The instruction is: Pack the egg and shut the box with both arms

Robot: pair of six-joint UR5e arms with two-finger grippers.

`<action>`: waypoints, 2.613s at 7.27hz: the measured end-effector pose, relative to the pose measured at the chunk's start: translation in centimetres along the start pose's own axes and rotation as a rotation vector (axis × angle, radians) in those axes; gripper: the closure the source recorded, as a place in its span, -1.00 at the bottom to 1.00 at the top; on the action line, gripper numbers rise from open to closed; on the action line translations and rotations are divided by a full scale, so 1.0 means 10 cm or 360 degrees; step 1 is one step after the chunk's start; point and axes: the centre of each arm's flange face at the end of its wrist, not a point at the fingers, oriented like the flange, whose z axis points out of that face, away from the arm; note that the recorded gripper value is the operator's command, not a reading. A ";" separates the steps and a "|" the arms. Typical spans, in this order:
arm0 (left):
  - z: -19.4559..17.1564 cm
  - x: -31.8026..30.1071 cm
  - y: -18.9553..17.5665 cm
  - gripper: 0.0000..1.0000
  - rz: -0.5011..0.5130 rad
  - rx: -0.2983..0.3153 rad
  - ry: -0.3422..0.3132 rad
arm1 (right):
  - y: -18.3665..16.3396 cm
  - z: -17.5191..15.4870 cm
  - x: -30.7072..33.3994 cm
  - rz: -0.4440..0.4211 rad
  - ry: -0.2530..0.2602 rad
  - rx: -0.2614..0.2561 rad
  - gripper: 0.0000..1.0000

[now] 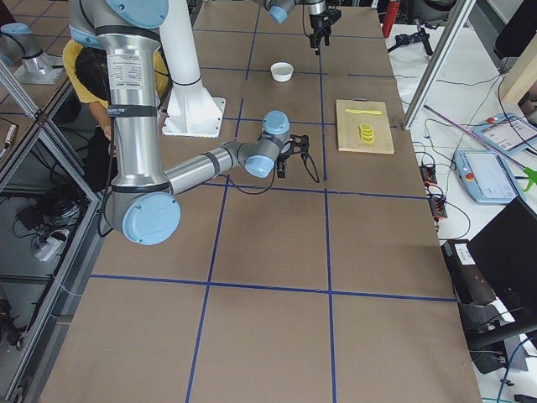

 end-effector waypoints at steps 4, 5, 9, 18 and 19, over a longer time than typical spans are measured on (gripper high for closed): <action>-0.03 -0.14 0.02 -1.00 -0.0005 -0.0001 -0.0015 | 0.19 0.17 -0.67 0.0088 -0.0100 -0.0014 -1.00; -0.04 -0.16 0.02 -1.00 -0.0007 0.0001 -0.0017 | 0.28 0.26 -1.00 0.0124 -0.0120 0.0004 -1.00; -0.06 -0.23 0.03 -1.00 -0.0017 0.0001 -0.0030 | 0.46 -0.06 -1.87 0.0217 -0.0062 0.0045 -1.00; -0.61 -2.17 0.80 -1.00 0.0067 -0.0115 -0.0046 | -1.03 -1.46 0.53 0.0219 0.0093 0.0065 -1.00; -0.74 -2.42 0.89 -1.00 0.0088 -0.0109 -0.0078 | -1.24 -1.57 1.05 0.0150 0.0143 0.0072 -1.00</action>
